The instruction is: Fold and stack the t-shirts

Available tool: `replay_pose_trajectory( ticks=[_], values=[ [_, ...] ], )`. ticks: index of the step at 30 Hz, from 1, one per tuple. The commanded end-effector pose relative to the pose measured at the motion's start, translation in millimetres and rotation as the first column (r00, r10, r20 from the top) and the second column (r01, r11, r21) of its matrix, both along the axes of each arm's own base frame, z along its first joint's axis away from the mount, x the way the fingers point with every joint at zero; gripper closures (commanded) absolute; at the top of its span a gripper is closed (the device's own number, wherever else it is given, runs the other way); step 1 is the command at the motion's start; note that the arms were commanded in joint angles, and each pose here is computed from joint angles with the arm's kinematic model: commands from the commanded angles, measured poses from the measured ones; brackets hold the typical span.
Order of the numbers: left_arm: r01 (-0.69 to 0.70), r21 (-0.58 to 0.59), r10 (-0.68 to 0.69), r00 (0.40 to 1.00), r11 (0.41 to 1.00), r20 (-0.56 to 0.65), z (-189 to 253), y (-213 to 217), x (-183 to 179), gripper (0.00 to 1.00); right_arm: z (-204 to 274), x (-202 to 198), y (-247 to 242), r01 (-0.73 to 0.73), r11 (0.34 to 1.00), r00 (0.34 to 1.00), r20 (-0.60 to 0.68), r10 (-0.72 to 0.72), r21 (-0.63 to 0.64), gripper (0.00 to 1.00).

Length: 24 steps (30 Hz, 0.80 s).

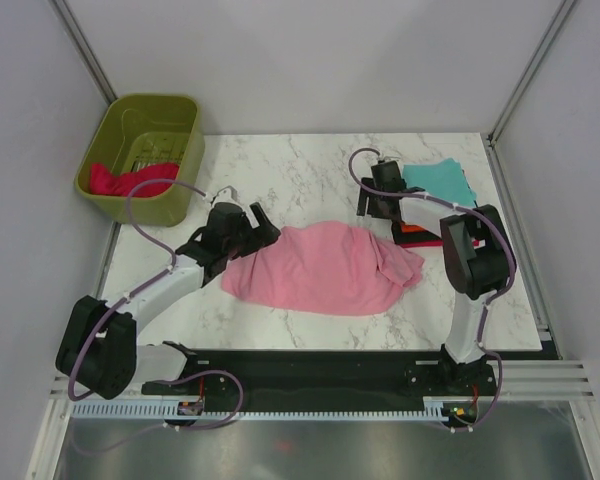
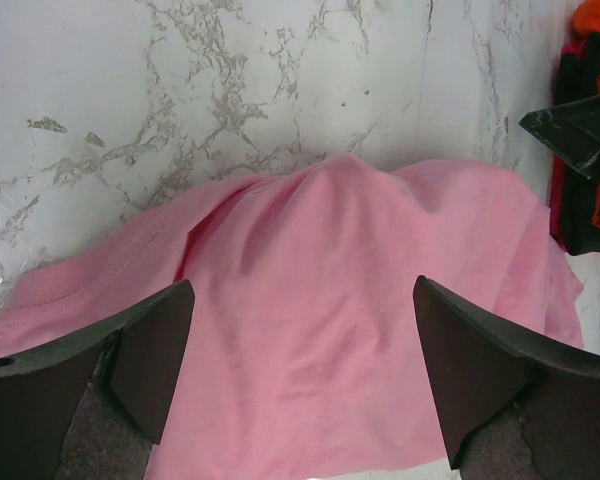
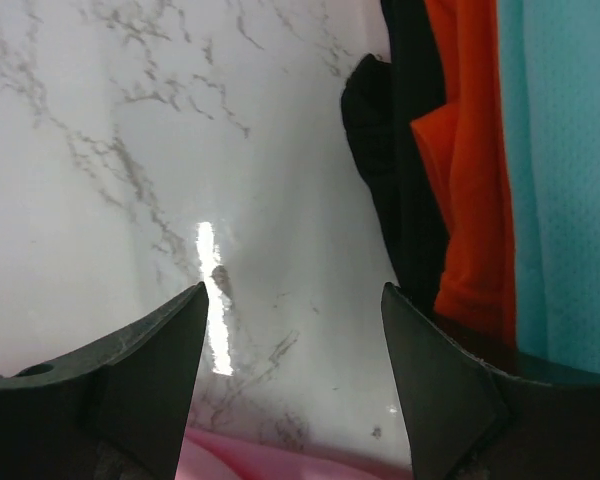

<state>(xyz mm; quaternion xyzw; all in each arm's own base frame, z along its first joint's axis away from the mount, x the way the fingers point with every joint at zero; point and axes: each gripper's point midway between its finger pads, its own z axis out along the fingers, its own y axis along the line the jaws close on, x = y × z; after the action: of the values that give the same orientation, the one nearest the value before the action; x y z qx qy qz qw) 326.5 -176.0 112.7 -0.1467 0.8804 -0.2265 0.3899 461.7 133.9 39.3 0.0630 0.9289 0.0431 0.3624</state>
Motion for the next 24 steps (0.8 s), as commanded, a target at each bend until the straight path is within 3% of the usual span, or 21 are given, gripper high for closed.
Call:
replay_pose_trajectory(
  ticks=[1,6,10,17,20,24],
  values=[
    [0.026,-0.028,-0.023,0.993,0.999,0.117,36.6,-6.7,12.3,0.02,0.4,3.2,-33.9,0.072,0.988,0.997,-0.022,-0.076,-0.135,0.21],
    [0.104,-0.028,-0.100,0.987,0.994,0.123,40.4,-16.9,8.2,0.01,-7.7,6.2,-87.9,0.199,0.970,0.977,-0.047,-0.207,-0.138,0.20],
    [0.136,-0.028,-0.132,0.984,0.990,0.122,40.7,-21.1,7.0,0.00,1.8,7.7,-98.1,0.225,0.967,0.973,-0.027,-0.229,-0.118,0.18],
    [0.182,-0.020,-0.177,0.975,0.983,0.134,44.2,-26.3,4.4,0.00,50.4,-10.3,-27.5,0.051,0.999,0.995,0.080,-0.050,-0.010,0.04],
    [0.195,-0.006,-0.193,0.974,0.981,0.121,41.3,-27.9,4.2,0.00,61.3,-34.9,0.2,-0.017,0.995,0.995,0.101,0.007,0.095,0.07],
    [0.206,0.003,-0.205,0.975,0.979,0.089,33.1,-30.6,4.9,0.00,57.9,-72.9,8.7,-0.059,0.988,0.993,0.111,0.043,0.145,0.12]
  ],
)
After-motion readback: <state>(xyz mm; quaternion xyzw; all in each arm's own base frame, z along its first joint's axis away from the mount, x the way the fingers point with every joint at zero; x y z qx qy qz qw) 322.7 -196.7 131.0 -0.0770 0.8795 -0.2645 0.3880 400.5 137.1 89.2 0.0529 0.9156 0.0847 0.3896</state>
